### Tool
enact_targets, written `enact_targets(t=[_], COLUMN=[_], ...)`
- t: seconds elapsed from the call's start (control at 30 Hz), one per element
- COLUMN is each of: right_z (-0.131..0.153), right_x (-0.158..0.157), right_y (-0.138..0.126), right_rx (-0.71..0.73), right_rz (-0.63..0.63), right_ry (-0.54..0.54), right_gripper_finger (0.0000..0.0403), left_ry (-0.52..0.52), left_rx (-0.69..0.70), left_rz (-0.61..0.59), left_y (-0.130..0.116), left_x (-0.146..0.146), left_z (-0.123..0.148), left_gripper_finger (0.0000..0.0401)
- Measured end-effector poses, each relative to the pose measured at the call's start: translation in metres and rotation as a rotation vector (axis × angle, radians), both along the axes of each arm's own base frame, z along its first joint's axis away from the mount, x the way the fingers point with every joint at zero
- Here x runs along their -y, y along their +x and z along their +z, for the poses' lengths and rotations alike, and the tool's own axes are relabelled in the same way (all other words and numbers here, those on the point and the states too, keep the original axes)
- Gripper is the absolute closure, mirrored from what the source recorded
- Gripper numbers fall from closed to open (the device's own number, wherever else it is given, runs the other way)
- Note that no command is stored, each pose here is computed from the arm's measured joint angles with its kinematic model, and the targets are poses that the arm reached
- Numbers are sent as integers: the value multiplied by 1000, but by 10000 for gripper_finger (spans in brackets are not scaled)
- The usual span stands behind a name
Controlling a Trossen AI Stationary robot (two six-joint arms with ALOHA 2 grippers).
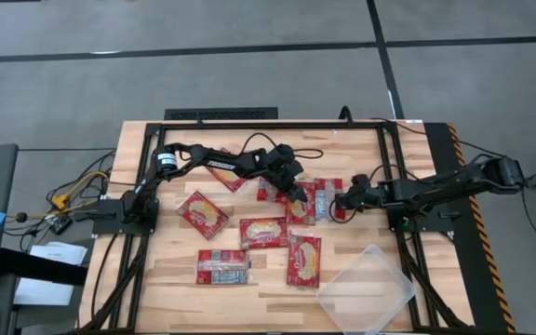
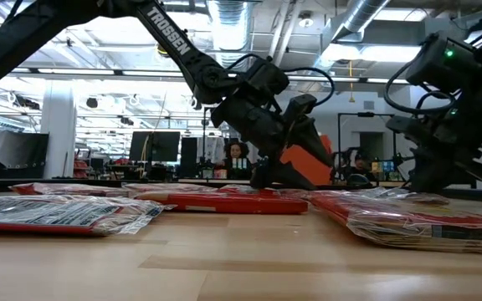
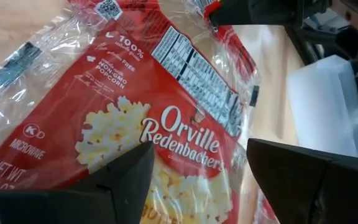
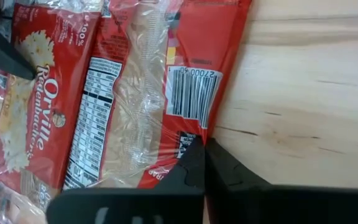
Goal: Sort popcorn bags into baskets
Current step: Put the red popcorn bag into the transparent bin
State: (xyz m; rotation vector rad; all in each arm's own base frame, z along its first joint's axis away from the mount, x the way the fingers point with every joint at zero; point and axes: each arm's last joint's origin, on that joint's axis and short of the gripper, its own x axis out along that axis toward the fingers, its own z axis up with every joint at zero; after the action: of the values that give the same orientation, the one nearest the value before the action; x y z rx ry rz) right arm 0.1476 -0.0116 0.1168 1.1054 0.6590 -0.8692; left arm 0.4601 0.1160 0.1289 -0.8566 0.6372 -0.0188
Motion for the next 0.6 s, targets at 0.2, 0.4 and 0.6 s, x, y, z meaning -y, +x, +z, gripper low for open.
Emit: enact_targets(t=[0.2, 0.4, 0.6], right_z=[25, 54, 88], right_x=[1, 4, 3], right_y=[11, 14, 10], right_rx=[82, 141, 173], right_rz=[31, 32, 72], right_ry=[-16, -50, -84], right_gripper_finger=[397, 398, 399], left_ry=[-191, -351, -402], left_rx=[1, 24, 82], left_rz=[-65, -140, -220], left_y=[-7, -9, -8], left_x=[-16, -33, -39], left_z=[4, 16, 40], left_gripper_finger=[150, 150, 150])
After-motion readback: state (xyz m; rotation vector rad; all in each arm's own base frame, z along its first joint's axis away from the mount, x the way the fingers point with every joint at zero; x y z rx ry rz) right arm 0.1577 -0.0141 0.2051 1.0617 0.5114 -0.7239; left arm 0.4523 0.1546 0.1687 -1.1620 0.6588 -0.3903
